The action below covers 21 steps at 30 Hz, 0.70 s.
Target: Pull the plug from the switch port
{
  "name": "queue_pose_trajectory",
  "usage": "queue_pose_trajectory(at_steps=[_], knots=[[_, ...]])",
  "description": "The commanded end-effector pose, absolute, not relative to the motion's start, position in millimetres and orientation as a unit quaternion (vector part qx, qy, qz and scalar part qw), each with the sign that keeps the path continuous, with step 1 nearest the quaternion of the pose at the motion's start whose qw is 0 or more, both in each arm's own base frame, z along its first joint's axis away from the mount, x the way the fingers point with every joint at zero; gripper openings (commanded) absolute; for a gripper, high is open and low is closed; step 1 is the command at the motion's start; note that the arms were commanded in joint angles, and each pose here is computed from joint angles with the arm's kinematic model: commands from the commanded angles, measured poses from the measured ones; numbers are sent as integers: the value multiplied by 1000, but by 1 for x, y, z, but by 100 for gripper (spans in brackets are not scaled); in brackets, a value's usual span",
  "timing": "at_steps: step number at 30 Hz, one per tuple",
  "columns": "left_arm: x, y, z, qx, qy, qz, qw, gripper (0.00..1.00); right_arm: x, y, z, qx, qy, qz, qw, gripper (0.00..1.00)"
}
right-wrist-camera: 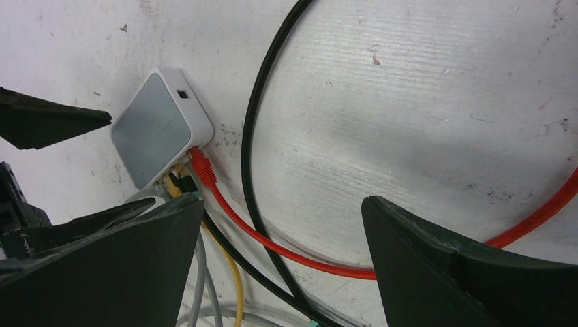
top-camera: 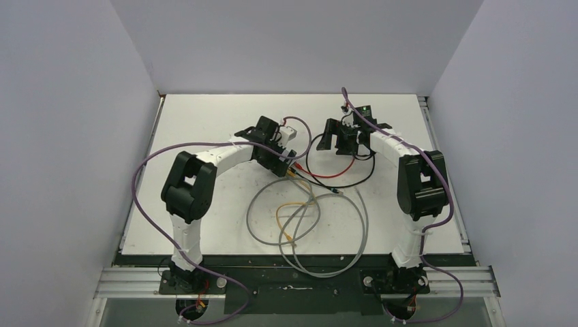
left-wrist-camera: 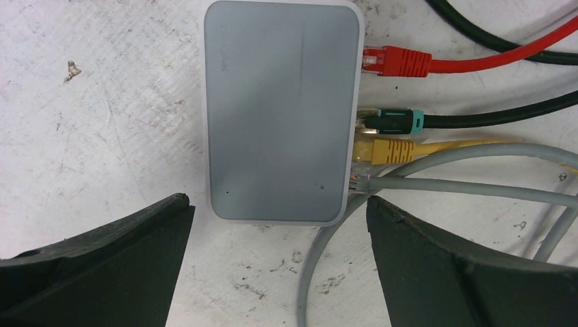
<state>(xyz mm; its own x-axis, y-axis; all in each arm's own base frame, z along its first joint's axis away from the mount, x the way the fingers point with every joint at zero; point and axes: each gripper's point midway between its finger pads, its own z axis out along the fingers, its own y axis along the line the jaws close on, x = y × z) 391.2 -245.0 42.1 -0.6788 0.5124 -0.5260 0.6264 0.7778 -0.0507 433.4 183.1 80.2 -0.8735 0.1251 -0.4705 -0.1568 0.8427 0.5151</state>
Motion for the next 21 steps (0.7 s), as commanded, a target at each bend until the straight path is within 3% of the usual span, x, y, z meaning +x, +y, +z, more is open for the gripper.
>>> queue_pose_trajectory(at_steps=[1,9,21], knots=[[401,-252,54,339,892,-121,272,100,445,189,91,-23,918,291,269,90],[408,-250,37,353,894,-100,257,100,443,191,88,-22,918,296,263,90],[409,-252,32,366,892,-95,247,78,445,195,93,-24,914,307,264,90]])
